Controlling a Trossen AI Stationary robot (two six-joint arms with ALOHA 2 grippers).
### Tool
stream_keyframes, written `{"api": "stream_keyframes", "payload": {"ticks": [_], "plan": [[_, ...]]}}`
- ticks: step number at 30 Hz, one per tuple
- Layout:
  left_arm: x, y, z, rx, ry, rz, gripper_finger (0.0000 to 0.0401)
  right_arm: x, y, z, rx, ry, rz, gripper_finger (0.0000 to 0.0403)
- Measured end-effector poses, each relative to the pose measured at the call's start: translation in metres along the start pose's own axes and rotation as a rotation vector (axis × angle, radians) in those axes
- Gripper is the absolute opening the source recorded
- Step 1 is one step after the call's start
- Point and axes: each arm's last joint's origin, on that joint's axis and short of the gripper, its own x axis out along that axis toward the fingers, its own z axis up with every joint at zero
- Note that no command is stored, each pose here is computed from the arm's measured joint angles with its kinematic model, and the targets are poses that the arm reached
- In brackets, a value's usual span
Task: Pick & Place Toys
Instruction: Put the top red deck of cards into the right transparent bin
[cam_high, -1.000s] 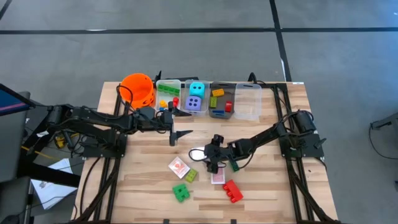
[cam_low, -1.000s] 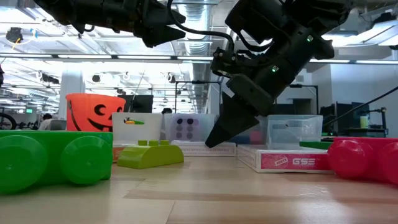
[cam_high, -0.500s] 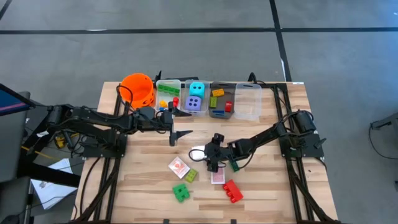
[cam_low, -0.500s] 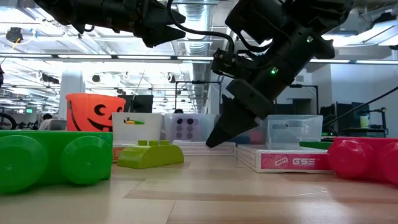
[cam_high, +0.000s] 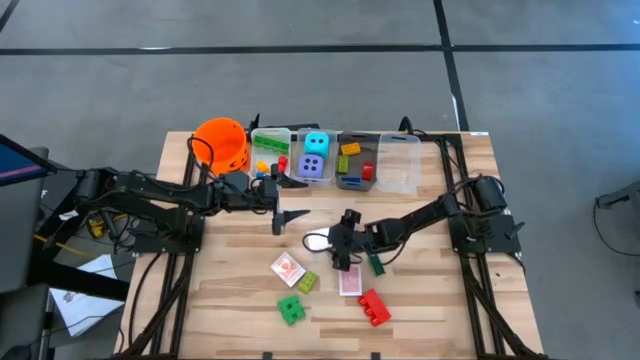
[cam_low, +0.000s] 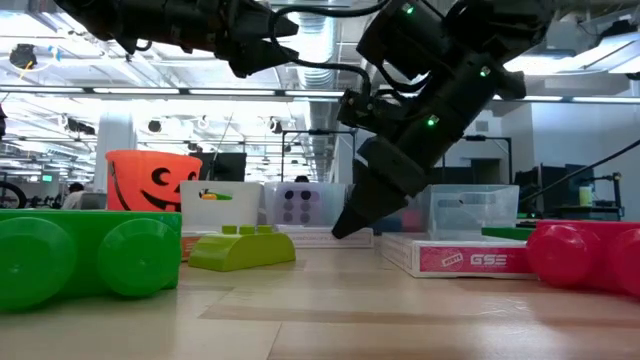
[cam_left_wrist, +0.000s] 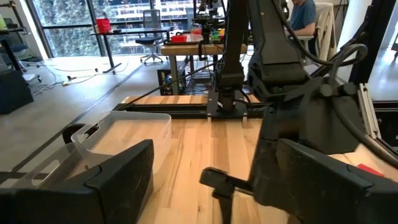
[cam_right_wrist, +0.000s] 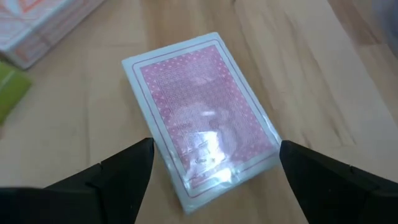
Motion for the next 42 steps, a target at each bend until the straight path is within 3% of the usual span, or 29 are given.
{"api": "stream_keyframes", "payload": {"ticks": [6,11,20,25,32,42], "plan": [[0.000,-0.001,0.000,0.000,0.000,-0.002,0.0332,0.005,-0.011,0.002,0.095,0.011,-0.001,0.0342],[0.000,-0.001,0.000,0.000,0.000,-0.003,0.0328,0.007,-0.014,0.003,0.126,0.054,0.126,0.0342],[0.000,-0.001,0.000,0.000,0.000,-0.003,0.0332,0.000,0.005,-0.001,0.048,0.093,0.325,0.0342],[0.000,-0.001,0.000,0.000,0.000,-0.003,0.0333,-0.003,0.012,-0.003,0.041,0.095,0.330,0.0342],[0.000,-0.001,0.000,0.000,0.001,-0.003,0.0329,-0.002,0.004,-0.007,0.040,0.121,0.183,0.0342],[0.000,-0.001,0.000,0.000,0.001,-0.003,0.0333,0.003,-0.008,-0.004,-0.034,0.105,0.147,0.0342]]}}
